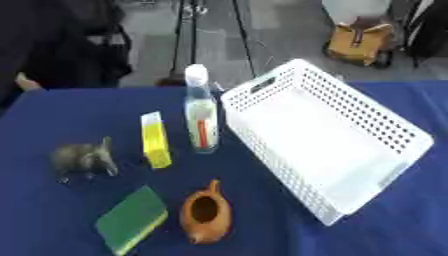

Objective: Pick up objects on the table and place them in the box.

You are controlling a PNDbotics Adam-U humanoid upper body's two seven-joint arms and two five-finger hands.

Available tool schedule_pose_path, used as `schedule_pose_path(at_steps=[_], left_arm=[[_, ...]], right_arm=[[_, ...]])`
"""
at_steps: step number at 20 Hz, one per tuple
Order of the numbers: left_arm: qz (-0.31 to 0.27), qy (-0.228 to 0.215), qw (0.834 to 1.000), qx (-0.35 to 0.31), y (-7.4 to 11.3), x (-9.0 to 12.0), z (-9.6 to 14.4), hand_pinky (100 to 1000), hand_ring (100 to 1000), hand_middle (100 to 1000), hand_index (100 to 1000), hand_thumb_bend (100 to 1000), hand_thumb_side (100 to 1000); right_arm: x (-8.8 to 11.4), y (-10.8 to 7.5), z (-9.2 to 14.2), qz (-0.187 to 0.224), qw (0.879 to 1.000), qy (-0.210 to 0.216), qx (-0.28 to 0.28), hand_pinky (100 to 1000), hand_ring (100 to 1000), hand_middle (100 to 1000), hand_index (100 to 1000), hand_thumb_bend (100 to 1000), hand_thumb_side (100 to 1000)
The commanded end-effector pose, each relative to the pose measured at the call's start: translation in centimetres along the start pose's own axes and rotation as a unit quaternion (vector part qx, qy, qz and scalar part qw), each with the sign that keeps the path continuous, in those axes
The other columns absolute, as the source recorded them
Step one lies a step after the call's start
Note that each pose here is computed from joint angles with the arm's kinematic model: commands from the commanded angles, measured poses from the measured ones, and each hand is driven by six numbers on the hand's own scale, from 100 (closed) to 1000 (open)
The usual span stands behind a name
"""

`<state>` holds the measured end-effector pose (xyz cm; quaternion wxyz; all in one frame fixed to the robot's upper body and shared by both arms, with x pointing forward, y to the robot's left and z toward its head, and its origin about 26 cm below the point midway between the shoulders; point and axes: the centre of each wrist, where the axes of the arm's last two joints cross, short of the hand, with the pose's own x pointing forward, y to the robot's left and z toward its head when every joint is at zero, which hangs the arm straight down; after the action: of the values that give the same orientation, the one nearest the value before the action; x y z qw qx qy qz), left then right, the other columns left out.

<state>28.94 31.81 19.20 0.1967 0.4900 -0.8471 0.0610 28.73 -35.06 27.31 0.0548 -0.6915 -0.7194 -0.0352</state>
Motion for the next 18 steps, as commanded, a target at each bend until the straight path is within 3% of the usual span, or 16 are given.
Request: schedule_pose_path(at_steps=[1,9,10,11,18], left_arm=[[0.004,-0.012,1.0,0.001,0.22,0.29,-0.57,742,763,852,838,100,1000],[-0.001,-0.01,1.0,-0.012,0.3,0.22,-0.54,754,776,866,853,100,1000],[-0.004,-0.01,1.0,-0.013,0.33,0.2,-0.56,779,776,866,853,100,1000],[-0.015,-0.014,1.0,-0.022,0.49,0.1,-0.69,814,820,929,960,100,1000],[-0.108,-0.052,0.982,-0.145,1.11,0.04,-1.4,984,936,955,1000,100,1000]], right_arm=[[0.05,-0.31,-0.73,0.003,1.0,-0.007,-0.012,767,814,768,801,100,682],[0.08,-0.28,-0.68,0.004,1.0,-0.005,-0.013,767,813,767,802,100,682],[0.08,-0.28,-0.67,0.004,1.0,-0.005,-0.013,766,812,765,799,100,645],[0.08,-0.28,-0.66,0.004,1.0,-0.005,-0.012,765,811,765,797,100,681],[0.16,-0.23,-0.55,0.004,1.0,-0.002,-0.005,756,802,756,776,100,675]])
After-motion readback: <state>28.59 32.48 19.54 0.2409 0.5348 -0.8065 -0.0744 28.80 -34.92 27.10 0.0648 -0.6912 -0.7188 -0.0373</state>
